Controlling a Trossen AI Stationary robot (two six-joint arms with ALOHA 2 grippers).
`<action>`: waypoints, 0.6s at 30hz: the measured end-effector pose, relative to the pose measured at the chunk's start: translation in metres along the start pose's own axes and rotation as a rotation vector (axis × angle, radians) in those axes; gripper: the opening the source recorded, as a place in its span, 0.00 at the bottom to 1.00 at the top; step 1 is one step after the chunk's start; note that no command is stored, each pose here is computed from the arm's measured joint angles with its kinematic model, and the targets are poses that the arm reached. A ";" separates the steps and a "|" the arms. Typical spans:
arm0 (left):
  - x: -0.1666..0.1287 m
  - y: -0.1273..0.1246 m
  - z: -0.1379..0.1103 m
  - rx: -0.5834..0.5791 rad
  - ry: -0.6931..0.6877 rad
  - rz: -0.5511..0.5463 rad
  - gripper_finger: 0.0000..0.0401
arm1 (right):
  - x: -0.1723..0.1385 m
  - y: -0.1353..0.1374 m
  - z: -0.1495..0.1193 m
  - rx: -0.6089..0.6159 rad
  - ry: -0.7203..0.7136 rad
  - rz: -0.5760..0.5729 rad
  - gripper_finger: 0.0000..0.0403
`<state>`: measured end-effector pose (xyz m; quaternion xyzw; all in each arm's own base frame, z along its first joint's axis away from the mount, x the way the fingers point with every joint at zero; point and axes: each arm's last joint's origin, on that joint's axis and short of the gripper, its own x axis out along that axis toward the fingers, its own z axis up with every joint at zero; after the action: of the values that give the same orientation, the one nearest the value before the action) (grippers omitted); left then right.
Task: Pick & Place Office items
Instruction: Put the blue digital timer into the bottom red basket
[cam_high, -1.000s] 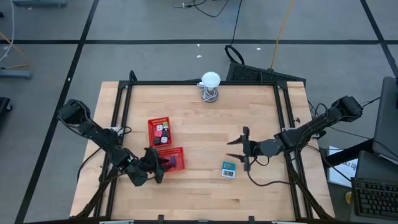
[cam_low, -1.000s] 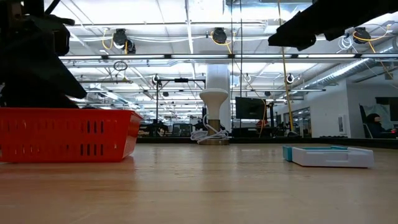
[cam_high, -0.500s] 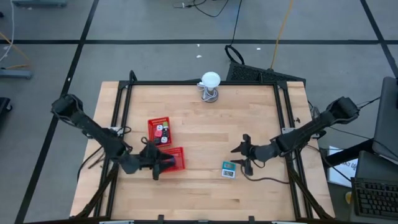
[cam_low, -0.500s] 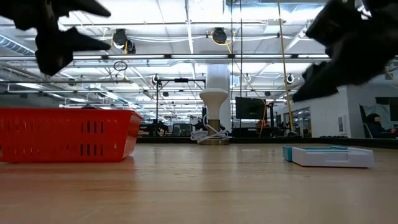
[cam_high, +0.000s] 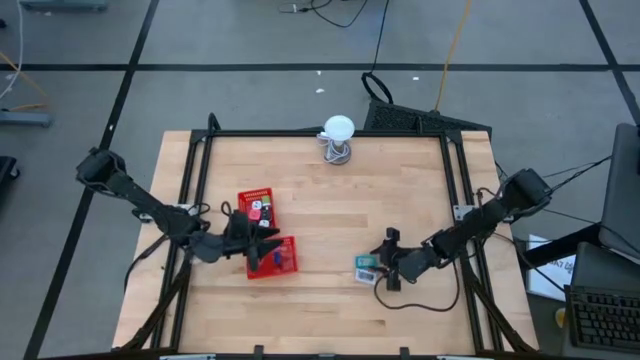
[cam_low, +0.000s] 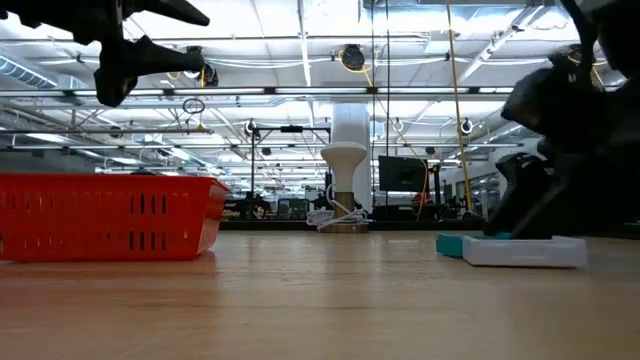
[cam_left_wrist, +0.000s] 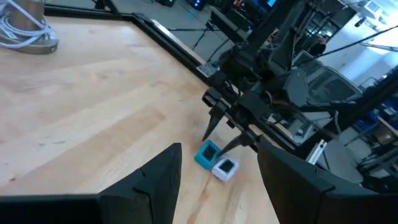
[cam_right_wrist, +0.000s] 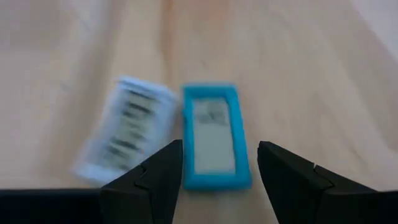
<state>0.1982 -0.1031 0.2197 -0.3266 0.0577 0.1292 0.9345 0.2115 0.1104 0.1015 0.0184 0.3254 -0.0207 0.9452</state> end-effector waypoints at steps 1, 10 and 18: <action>0.001 0.001 0.001 -0.001 -0.003 0.005 0.53 | 0.000 -0.001 -0.002 -0.018 0.011 -0.023 0.49; 0.004 0.004 0.004 0.012 -0.014 0.028 0.53 | 0.000 -0.007 0.000 -0.151 -0.002 -0.099 0.49; 0.005 0.005 0.003 0.029 -0.012 0.030 0.53 | 0.006 -0.018 0.004 -0.141 0.041 -0.013 0.49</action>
<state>0.2015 -0.0968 0.2186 -0.3114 0.0588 0.1442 0.9374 0.2183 0.0921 0.1004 -0.0500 0.3453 -0.0032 0.9372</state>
